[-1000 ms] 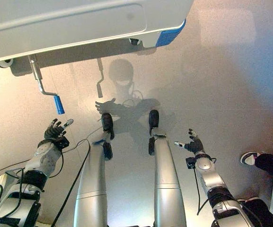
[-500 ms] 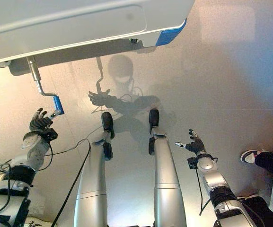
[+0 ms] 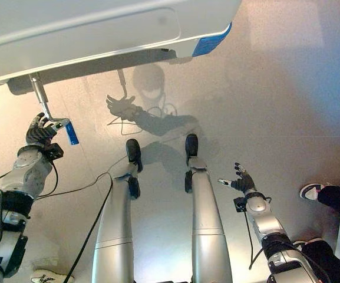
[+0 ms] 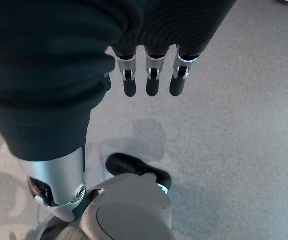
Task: Raise the hospital bed
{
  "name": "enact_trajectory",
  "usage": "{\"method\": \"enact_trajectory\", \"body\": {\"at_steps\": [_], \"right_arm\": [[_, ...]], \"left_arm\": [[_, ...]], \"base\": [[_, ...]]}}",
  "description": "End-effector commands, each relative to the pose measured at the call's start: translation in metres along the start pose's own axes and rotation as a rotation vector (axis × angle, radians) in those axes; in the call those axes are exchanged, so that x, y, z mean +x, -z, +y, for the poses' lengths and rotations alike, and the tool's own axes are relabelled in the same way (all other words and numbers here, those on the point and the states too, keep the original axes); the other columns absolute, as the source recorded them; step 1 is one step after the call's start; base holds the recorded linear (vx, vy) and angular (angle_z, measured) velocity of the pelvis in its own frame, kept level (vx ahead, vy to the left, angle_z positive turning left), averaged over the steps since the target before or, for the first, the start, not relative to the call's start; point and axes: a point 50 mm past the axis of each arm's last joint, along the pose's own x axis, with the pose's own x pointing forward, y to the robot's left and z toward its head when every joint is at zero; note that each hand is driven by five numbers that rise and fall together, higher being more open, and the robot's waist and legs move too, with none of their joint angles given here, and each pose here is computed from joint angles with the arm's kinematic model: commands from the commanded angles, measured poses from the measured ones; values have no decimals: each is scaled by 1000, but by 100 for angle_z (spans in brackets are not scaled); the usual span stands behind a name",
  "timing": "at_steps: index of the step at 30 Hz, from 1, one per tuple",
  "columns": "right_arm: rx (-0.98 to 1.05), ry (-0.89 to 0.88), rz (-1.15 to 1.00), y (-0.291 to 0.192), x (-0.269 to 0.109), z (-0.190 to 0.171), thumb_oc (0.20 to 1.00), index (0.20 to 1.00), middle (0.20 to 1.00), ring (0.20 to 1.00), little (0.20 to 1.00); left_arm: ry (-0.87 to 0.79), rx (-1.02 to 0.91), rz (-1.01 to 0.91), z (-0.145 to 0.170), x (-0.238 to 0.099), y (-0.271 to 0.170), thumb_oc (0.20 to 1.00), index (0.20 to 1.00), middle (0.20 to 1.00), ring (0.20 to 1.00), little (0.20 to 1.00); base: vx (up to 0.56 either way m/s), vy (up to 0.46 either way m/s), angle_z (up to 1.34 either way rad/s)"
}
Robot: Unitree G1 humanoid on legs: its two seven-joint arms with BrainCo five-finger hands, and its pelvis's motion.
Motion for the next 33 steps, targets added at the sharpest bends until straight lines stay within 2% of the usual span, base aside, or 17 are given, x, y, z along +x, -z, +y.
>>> {"method": "enact_trajectory", "body": {"at_steps": [1, 9, 23, 33], "right_arm": [[-75, -14, 48, 26, -20, -9, 1000, 1000, 1000, 1000, 1000], [-71, -15, 27, 21, -20, -8, 1000, 1000, 1000, 1000, 1000], [-52, -5, -5, 12, -18, -6, 1000, 1000, 1000, 1000, 1000], [-53, 9, -10, 8, -16, -8, 1000, 1000, 1000, 1000, 1000]], "left_arm": [[-28, 5, 17, 16, -2, 4, 1000, 1000, 1000, 1000, 1000], [4, -9, 27, 3, -1, 7, 1000, 1000, 1000, 1000, 1000], [67, -144, 152, -35, -9, 44, 1000, 1000, 1000, 1000, 1000], [101, -124, 208, -46, -12, 57, 1000, 1000, 1000, 1000, 1000]], "base": [[8, 4, -5], [10, -18, -5], [-3, -14, -1], [-1, -3, 0]]}}
